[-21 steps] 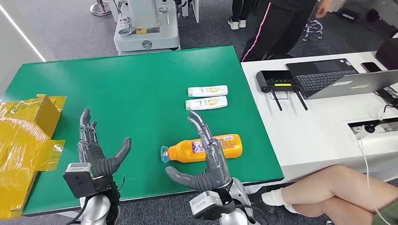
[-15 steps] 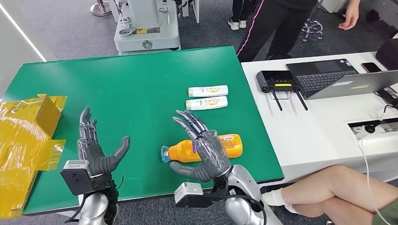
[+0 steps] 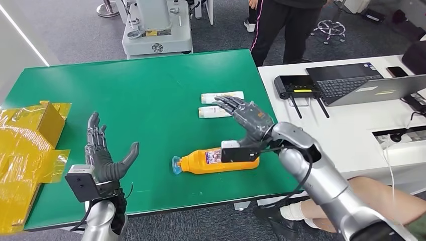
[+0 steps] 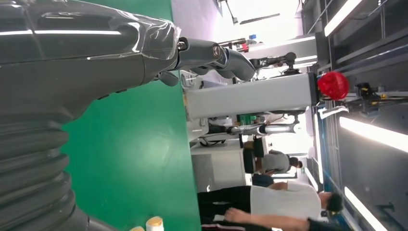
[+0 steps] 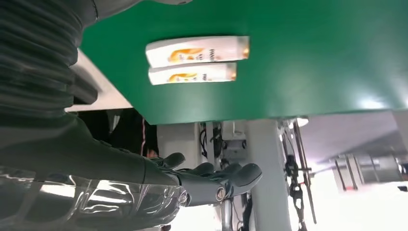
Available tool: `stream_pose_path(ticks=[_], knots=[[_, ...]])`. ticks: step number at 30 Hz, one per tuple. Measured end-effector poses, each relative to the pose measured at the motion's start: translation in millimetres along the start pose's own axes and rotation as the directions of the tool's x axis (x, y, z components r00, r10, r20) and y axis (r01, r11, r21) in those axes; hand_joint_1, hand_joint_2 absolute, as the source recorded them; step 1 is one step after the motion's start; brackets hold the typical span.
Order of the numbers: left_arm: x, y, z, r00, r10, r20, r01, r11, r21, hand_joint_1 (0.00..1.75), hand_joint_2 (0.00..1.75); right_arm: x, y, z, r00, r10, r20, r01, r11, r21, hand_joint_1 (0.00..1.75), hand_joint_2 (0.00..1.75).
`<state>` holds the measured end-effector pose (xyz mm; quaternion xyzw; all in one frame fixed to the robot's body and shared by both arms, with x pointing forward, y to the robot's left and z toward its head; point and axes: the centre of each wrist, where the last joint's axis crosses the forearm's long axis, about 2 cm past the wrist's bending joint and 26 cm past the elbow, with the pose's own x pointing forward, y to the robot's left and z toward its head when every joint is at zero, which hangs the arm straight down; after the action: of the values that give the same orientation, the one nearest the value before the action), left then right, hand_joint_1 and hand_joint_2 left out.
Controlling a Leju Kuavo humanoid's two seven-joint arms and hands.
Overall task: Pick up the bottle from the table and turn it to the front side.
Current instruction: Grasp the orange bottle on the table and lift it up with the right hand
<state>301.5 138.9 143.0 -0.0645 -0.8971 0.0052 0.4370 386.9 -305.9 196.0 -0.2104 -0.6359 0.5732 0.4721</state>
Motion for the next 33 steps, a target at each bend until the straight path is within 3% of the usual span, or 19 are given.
stream_pose_path(ticks=[5,11,23,33], knots=[[-3,-1,1,1.0,0.016,-0.016,-0.016,1.0,-0.007,0.0,1.75,-18,-54,-22,0.999,-0.044,-0.031,0.047,0.994,0.097,0.0,1.75],[-5,-1,2,0.999,0.027,-0.022,-0.027,1.0,0.008,0.0,1.75,-22,-85,-48,0.987,-0.144,-0.068,0.156,0.956,0.249,0.0,1.75],[-7,2,3,1.0,0.002,-0.021,-0.001,0.999,0.046,0.0,1.75,-3,-70,-82,0.986,-0.063,-0.152,0.132,0.852,0.506,0.0,1.75],[-11,4,7,0.998,-0.041,-0.038,0.043,0.997,0.062,0.0,1.75,-17,-57,-78,0.97,0.057,-0.238,0.096,0.807,0.583,0.0,1.75]])
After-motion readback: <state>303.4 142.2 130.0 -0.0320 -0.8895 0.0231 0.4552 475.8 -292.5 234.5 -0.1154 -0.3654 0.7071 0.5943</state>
